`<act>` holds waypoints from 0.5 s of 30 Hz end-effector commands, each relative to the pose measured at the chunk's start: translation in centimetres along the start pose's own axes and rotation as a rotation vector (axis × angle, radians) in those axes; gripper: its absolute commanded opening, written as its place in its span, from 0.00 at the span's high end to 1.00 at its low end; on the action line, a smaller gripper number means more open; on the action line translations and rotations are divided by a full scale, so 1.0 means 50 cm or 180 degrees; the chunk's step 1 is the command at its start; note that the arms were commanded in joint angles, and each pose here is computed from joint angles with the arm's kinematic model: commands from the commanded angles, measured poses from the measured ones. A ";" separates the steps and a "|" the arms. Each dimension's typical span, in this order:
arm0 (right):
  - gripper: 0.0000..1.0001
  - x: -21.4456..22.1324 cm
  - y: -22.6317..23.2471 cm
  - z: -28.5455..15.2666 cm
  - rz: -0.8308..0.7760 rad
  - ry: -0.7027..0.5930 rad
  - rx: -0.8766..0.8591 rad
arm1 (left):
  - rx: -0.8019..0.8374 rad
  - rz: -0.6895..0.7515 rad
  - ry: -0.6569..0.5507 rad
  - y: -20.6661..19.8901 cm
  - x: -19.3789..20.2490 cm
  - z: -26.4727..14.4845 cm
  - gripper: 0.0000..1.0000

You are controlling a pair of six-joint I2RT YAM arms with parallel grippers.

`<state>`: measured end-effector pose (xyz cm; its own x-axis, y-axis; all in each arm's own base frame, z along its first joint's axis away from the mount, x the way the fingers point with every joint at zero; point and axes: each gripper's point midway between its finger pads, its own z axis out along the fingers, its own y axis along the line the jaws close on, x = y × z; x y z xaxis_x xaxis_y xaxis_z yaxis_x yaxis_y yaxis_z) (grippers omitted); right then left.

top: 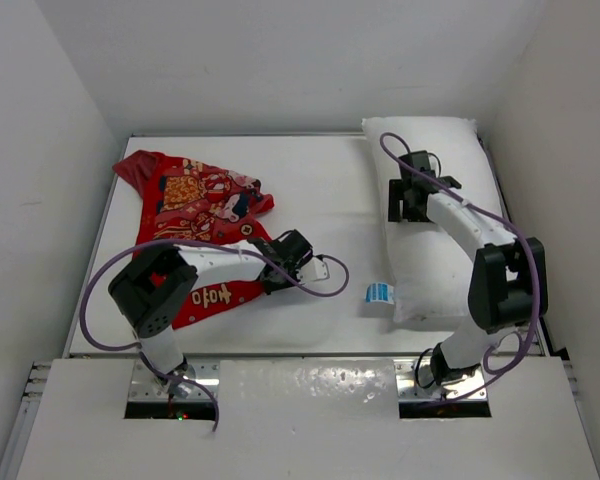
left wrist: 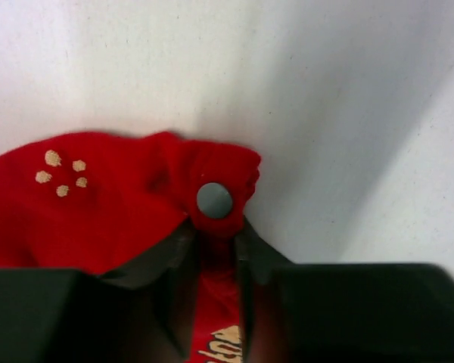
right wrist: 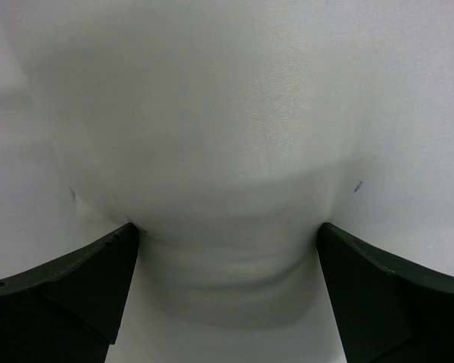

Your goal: Put the pillow into the pillowcase

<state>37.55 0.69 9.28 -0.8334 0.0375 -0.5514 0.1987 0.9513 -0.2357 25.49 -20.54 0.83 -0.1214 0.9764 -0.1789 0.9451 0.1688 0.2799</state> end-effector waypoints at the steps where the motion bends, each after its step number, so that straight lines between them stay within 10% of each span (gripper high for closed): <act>1: 0.01 0.023 -0.001 -0.002 0.0064 0.0061 -0.0065 | -0.0136 -0.0138 -0.0117 0.033 -0.026 -0.018 0.82; 5: 0.03 0.026 0.014 -0.002 0.0104 -0.0011 -0.0195 | -0.0066 -0.0213 -0.0229 0.035 -0.044 -0.045 0.93; 8: 0.13 0.022 0.023 -0.003 0.0110 -0.0026 -0.0279 | 0.0037 -0.0252 -0.0293 0.030 -0.058 -0.060 0.84; 12: 0.45 0.021 0.037 -0.004 0.0082 -0.0061 -0.0405 | 0.0109 -0.0310 -0.0344 0.030 -0.059 -0.066 0.73; 15: 0.73 0.024 0.043 -0.003 0.0093 -0.0073 -0.0460 | 0.0000 -0.0287 -0.0260 0.042 -0.040 -0.051 0.93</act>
<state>37.66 1.17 9.16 -0.8004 0.0436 -0.5979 0.1867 0.9659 -0.1794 25.94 -21.84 2.91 -0.1768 0.9541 -0.2417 0.9447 0.2334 0.2303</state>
